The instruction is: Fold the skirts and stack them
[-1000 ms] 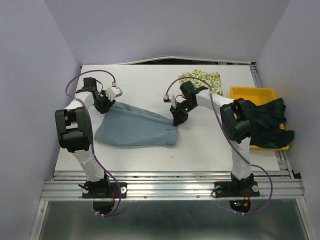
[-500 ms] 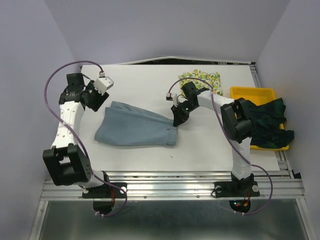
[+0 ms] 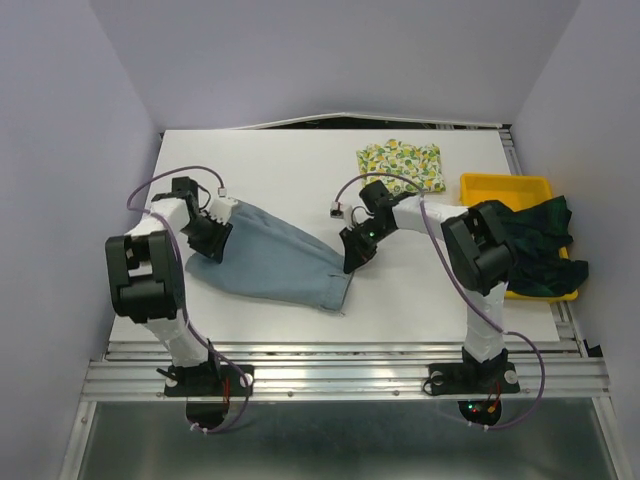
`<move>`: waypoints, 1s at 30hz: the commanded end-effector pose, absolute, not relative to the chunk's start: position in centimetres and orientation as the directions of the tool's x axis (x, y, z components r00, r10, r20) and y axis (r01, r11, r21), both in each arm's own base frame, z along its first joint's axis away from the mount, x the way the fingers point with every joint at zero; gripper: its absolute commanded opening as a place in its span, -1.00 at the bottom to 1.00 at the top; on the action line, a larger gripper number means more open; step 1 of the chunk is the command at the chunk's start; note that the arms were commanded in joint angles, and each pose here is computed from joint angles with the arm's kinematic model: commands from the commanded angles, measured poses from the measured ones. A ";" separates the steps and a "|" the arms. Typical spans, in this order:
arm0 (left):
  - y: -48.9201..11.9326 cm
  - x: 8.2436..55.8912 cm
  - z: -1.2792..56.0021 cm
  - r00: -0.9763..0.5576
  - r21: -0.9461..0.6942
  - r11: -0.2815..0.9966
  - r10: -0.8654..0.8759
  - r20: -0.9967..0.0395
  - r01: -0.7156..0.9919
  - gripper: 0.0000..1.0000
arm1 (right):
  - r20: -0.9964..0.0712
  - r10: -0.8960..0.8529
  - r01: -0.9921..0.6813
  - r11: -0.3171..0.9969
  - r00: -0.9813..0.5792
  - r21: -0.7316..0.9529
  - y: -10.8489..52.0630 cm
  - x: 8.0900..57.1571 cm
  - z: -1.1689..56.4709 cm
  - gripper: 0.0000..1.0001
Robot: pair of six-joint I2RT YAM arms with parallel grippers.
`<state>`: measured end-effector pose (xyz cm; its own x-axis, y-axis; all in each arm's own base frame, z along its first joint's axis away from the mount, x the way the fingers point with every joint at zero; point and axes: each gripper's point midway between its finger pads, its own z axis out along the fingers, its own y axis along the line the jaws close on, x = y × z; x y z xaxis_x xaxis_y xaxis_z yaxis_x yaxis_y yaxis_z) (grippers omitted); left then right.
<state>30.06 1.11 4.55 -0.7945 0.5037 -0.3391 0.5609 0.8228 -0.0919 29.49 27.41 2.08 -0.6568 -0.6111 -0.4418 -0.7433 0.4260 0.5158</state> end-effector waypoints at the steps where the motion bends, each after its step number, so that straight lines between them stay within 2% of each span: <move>1: 1.1 34.1 3.5 -0.842 -0.107 0.872 0.418 -0.342 0.477 -0.17 | -0.255 -0.694 -0.685 0.454 -0.673 0.570 27.2 22.7 -1.4 -0.95; 5: 1.0 38.5 2.2 -0.848 -0.103 0.880 0.409 -0.336 0.464 -0.21 | -0.244 -0.702 -0.663 0.415 -0.669 0.623 29.8 19.8 -1.1 -0.93; 8: 0.3 42.8 1.8 -0.828 -0.076 0.868 0.438 -0.349 0.491 -0.21 | -0.249 -0.687 -0.631 0.381 -0.682 0.676 32.9 18.1 -0.1 -0.69; 9: -0.1 45.7 3.4 -0.795 -0.030 0.859 0.458 -0.398 0.511 -0.21 | -0.293 -0.681 -0.647 0.345 -0.671 0.680 34.3 18.3 0.8 -0.54; 11: -0.7 47.8 2.2 -0.780 -0.013 0.844 0.490 -0.389 0.537 -0.20 | -0.343 -0.672 -0.655 0.282 -0.657 0.701 36.4 18.0 2.9 -0.23; 12: -0.6 49.3 2.6 -0.761 0.026 0.837 0.510 -0.401 0.547 -0.18 | -0.380 -0.651 -0.653 0.240 -0.657 0.718 38.0 18.3 4.9 0.02; 15: -1.0 54.3 5.5 -0.694 0.107 0.833 0.517 -0.501 0.543 0.02 | -0.444 -0.597 -0.674 0.234 -0.668 0.700 39.0 20.7 8.2 0.11; 16: -1.3 56.3 8.0 -0.659 0.132 0.841 0.499 -0.562 0.524 0.13 | -0.466 -0.577 -0.683 0.234 -0.670 0.692 38.9 21.5 9.1 0.12; 19: -1.7 58.5 14.4 -0.556 0.195 0.852 0.473 -0.684 0.485 0.25 | -0.506 -0.490 -0.675 0.267 -0.710 0.688 37.4 24.7 12.0 0.13; 22: -2.7 57.9 19.7 -0.469 0.207 0.848 0.454 -0.757 0.488 0.28 | -0.491 -0.447 -0.652 0.352 -0.747 0.672 35.7 26.6 11.2 0.07; 24: -4.6 56.2 20.4 -0.469 0.204 0.834 0.471 -0.747 0.513 0.28 | -0.475 -0.438 -0.643 0.448 -0.764 0.621 34.4 27.6 8.9 0.03; 27: -5.5 51.8 19.1 -0.557 0.177 0.855 0.461 -0.691 0.488 0.23 | -0.430 -0.403 -0.588 0.498 -0.808 0.638 34.2 27.6 6.8 -0.05; 28: -5.4 49.6 16.3 -0.624 0.143 0.864 0.454 -0.636 0.482 0.17 | -0.420 -0.398 -0.577 0.500 -0.815 0.646 34.3 27.5 6.3 -0.07; 29: -5.5 47.8 16.0 -0.666 0.117 0.884 0.422 -0.616 0.452 0.10 | -0.399 -0.387 -0.553 0.505 -0.831 0.662 34.6 27.6 5.6 -0.09; 30: -5.3 46.5 14.7 -0.701 0.115 0.893 0.416 -0.579 0.435 -0.05 | -0.393 -0.384 -0.546 0.509 -0.836 0.665 34.7 27.8 5.2 -0.13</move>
